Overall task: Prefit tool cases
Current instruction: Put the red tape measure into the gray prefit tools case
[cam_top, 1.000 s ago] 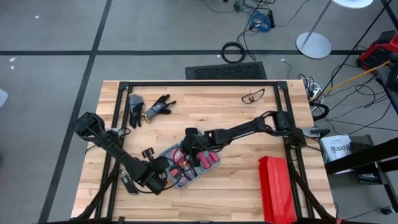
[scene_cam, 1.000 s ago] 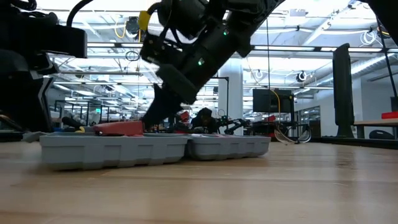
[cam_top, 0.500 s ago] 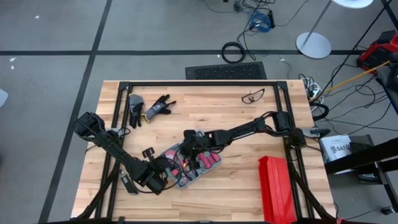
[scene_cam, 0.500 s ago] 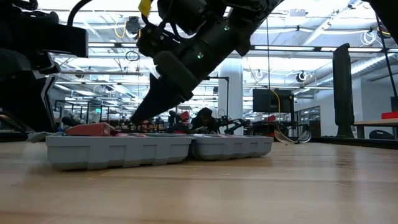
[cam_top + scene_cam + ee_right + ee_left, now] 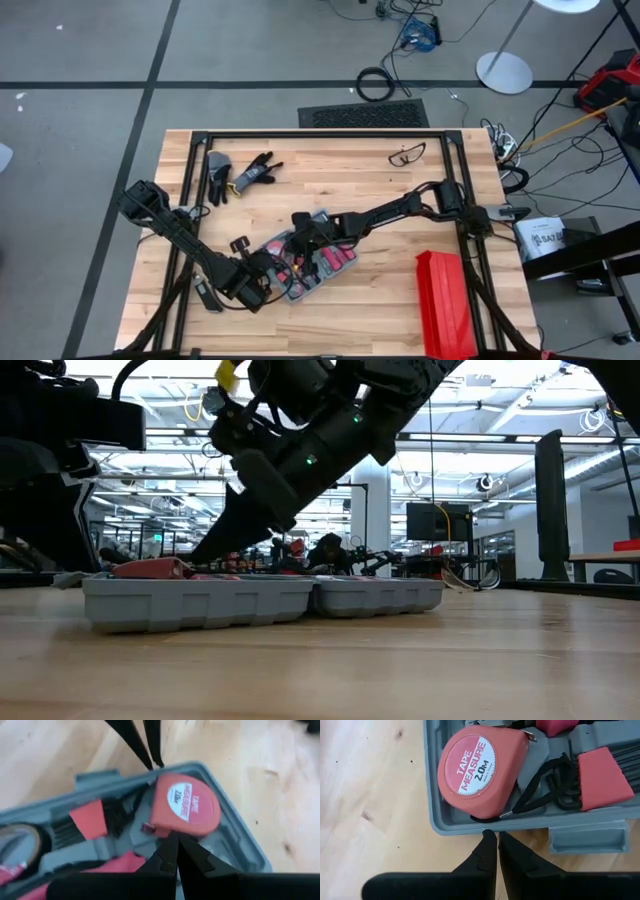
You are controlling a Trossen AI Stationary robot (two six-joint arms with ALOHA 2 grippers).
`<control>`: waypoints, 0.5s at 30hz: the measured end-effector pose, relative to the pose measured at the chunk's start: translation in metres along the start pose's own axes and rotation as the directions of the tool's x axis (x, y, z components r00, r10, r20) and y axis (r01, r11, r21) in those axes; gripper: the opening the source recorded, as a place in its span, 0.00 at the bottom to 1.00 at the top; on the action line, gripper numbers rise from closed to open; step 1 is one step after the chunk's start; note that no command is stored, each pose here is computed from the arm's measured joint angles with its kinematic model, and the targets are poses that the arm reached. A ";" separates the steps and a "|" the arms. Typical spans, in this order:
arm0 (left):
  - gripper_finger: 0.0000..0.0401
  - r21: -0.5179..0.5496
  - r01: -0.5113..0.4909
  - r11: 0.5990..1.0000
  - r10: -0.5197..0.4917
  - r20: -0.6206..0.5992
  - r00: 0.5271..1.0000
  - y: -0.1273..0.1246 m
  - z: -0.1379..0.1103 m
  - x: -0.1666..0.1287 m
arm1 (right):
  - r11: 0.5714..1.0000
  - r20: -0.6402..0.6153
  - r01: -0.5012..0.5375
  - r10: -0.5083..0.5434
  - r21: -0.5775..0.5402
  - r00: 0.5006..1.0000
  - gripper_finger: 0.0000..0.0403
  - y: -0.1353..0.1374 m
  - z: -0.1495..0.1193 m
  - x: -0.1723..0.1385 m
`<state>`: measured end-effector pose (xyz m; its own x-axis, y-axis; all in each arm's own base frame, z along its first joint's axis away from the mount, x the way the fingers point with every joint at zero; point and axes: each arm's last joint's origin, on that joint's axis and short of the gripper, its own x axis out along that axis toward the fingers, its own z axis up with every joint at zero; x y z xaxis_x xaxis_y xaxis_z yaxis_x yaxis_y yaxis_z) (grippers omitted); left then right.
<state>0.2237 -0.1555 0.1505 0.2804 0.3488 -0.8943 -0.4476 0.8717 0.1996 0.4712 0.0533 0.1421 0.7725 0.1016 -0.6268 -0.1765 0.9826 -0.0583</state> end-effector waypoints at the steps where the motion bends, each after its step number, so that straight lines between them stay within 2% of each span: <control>1: 0.05 -0.002 0.001 1.000 -0.001 0.002 1.000 0.000 0.000 0.000 | 1.000 -0.005 0.000 0.000 0.004 1.000 0.00 0.000 -0.001 0.001; 9: 0.05 0.004 0.032 0.999 -0.032 0.026 0.999 -0.004 0.002 0.000 | 1.000 0.036 -0.009 0.008 0.017 0.999 0.00 -0.003 -0.009 0.015; 15: 0.05 0.013 0.038 0.999 -0.039 0.036 0.999 -0.005 0.003 0.000 | 1.000 0.049 0.013 -0.013 -0.015 0.999 0.00 -0.012 -0.010 0.017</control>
<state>0.2282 -0.1585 0.1512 0.3278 0.3267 -0.8865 -0.4251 0.8889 0.1705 0.4803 0.0421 0.1242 0.8038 0.0967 -0.5869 -0.1751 0.9814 -0.0781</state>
